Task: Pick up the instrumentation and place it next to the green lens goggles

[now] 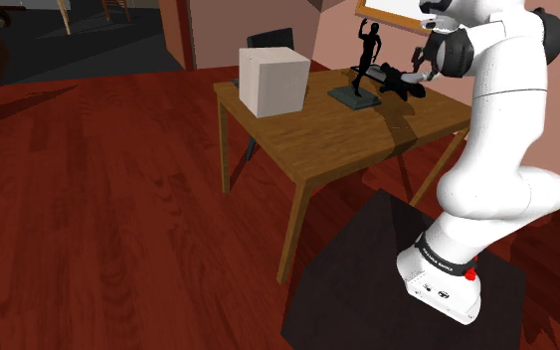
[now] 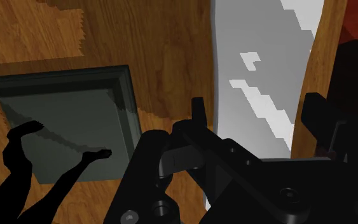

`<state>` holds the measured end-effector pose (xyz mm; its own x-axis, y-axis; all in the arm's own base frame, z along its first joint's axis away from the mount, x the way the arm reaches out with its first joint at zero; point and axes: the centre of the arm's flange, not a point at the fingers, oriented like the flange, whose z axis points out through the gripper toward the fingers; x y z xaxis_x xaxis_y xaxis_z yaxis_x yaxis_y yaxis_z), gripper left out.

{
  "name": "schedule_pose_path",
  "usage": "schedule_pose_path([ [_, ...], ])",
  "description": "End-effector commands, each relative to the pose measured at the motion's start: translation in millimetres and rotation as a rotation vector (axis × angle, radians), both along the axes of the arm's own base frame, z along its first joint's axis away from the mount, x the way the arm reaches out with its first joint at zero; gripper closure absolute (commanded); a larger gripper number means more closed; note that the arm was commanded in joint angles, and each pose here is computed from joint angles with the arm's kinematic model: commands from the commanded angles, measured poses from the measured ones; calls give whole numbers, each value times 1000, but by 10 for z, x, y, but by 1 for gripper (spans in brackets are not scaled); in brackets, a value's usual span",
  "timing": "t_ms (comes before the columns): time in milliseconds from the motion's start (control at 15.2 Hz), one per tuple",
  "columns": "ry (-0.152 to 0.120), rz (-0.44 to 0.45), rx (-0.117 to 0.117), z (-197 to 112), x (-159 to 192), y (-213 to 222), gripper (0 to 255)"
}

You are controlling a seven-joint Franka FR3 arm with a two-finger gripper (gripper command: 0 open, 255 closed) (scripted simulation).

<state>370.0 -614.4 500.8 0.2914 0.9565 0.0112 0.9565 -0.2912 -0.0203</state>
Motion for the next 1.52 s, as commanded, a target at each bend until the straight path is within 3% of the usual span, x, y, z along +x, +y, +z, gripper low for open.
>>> schedule_pose_path([
  [0, 0, 0, -1, -106, 4, 2, 255],
  [1452, 0, 0, -1, -1267, 4, 2, 255],
])
